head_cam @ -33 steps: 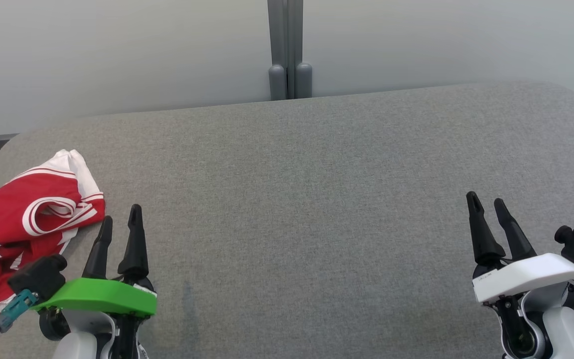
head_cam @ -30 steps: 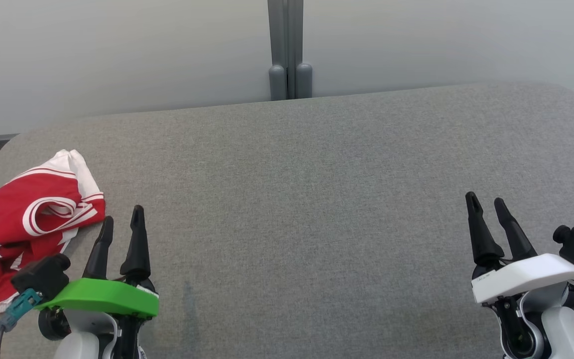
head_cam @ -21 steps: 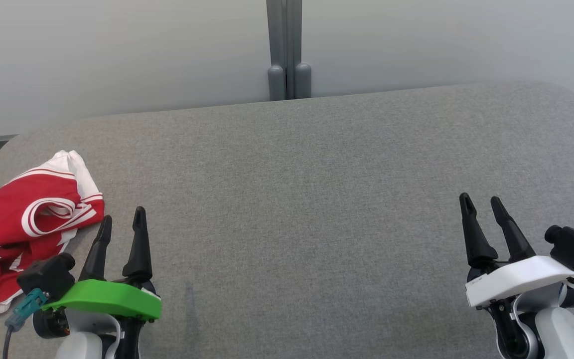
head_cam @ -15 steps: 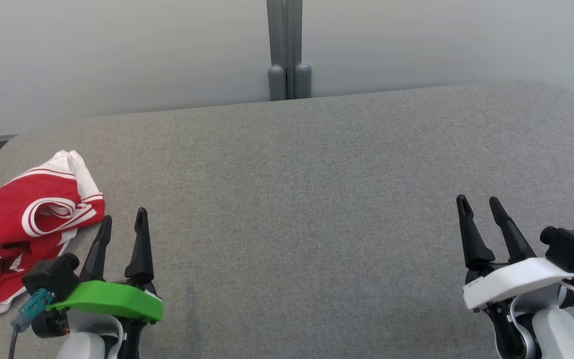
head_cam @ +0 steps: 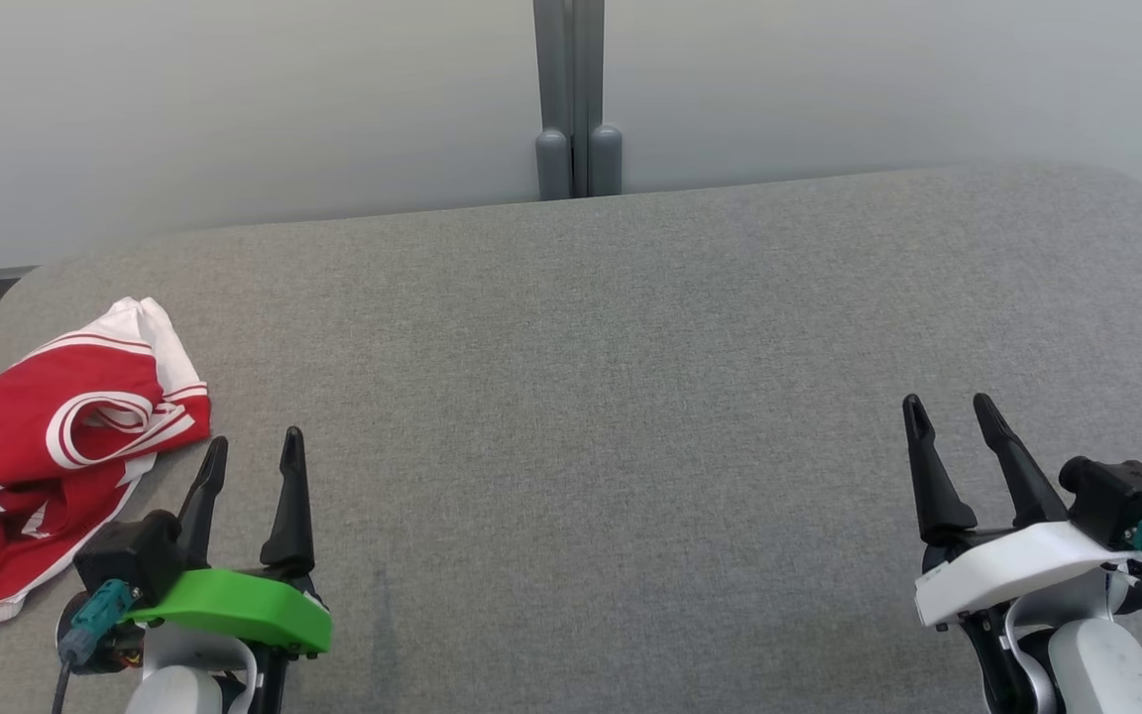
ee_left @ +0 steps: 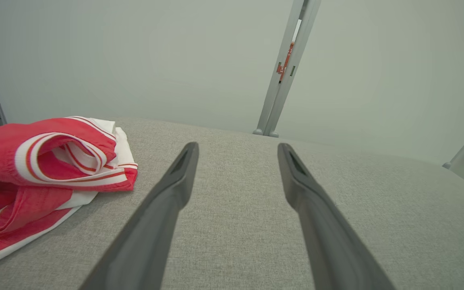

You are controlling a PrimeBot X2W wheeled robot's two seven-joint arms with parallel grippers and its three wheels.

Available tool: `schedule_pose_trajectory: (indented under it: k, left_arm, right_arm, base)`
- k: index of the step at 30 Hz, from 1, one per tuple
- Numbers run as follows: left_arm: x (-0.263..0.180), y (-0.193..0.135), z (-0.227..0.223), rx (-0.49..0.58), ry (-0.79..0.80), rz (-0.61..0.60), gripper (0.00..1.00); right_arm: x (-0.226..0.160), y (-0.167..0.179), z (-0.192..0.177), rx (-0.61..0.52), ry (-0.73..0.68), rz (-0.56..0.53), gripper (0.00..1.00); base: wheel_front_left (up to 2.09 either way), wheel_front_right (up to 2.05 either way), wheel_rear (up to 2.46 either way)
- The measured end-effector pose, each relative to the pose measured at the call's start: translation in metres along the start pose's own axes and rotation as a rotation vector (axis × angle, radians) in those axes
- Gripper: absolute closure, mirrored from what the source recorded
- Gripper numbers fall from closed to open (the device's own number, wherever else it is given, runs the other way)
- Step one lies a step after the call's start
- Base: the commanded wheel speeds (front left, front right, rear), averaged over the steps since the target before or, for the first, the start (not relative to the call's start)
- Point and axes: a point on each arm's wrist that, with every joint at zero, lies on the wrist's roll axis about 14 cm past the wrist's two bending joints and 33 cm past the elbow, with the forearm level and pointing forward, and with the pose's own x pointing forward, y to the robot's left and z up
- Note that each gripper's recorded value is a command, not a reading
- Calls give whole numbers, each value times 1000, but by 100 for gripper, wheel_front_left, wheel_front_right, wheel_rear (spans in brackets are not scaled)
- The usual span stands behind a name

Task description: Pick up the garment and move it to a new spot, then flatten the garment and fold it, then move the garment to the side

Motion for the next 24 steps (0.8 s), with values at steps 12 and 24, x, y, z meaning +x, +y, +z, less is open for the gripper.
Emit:
schedule_pose_trajectory:
  k: [12, 24]
  left_arm:
    - [-2, 1, -5, 79, 7, -7, 0]
    - [-4, 1, -8, 149, 9, -15, 0]
  right_arm:
    - [-2, 4, -3, -70, 1, 10, 0]
    - [-2, 6, -6, -122, 0, 16, 0]
  base:
    - [0, 0, 0]
    - [0, 0, 0]
